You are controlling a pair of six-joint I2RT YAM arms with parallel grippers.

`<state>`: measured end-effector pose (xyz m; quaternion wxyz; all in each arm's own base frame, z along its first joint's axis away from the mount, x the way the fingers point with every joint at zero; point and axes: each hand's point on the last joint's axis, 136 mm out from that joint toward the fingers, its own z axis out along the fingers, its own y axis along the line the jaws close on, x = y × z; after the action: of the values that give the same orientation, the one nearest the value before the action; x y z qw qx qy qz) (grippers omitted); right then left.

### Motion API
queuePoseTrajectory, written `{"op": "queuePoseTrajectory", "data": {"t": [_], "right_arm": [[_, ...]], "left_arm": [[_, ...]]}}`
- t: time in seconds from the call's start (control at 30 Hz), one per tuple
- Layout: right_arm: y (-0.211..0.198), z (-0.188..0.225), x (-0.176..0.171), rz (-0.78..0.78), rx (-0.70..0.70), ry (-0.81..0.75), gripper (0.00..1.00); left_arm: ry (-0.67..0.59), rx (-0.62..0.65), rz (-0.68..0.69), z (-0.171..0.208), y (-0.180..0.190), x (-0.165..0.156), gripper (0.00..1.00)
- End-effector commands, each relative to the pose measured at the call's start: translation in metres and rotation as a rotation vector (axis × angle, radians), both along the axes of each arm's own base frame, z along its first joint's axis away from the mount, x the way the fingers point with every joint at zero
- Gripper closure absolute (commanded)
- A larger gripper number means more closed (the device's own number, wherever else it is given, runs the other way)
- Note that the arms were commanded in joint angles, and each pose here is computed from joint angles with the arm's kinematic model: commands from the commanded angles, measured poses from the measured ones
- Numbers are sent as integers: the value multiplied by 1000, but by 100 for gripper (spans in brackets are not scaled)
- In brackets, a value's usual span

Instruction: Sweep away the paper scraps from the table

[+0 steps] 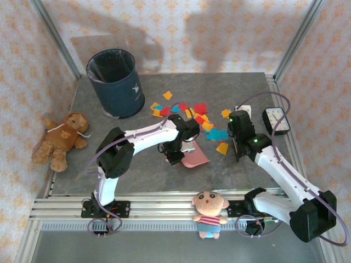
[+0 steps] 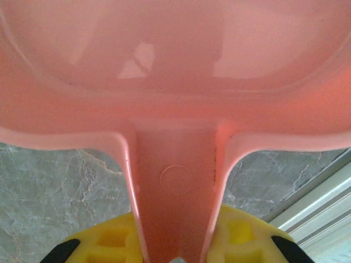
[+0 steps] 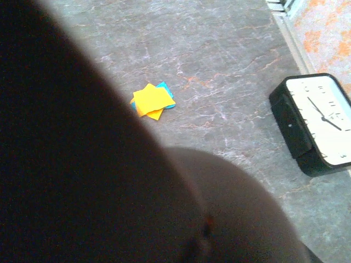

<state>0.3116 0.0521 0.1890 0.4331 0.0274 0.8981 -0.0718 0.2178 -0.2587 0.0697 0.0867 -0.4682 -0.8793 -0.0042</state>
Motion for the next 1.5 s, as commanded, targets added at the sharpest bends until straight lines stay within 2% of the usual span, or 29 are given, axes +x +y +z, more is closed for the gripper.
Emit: {"op": "queuePoseTrajectory", "data": {"t": [0.0,0.47,0.67,1.23,1.47], "right_arm": [[17,-9,0,54,73,50,100],[73,-12,0,241,307,52,100],[86,-5,-1,292,334,59,100],[39,36,1,115,214,-128,100],[12,52,16,-17,97,-234,100]], "left_arm": [[6,18,-24,4,-2,0,100],[22,23,-28,-11,-19,8,100],[-27,60,0,-16,-16,18,100],[-80,41,105,-5,20,26,100],[-75,39,127,-3,38,25,100]]}}
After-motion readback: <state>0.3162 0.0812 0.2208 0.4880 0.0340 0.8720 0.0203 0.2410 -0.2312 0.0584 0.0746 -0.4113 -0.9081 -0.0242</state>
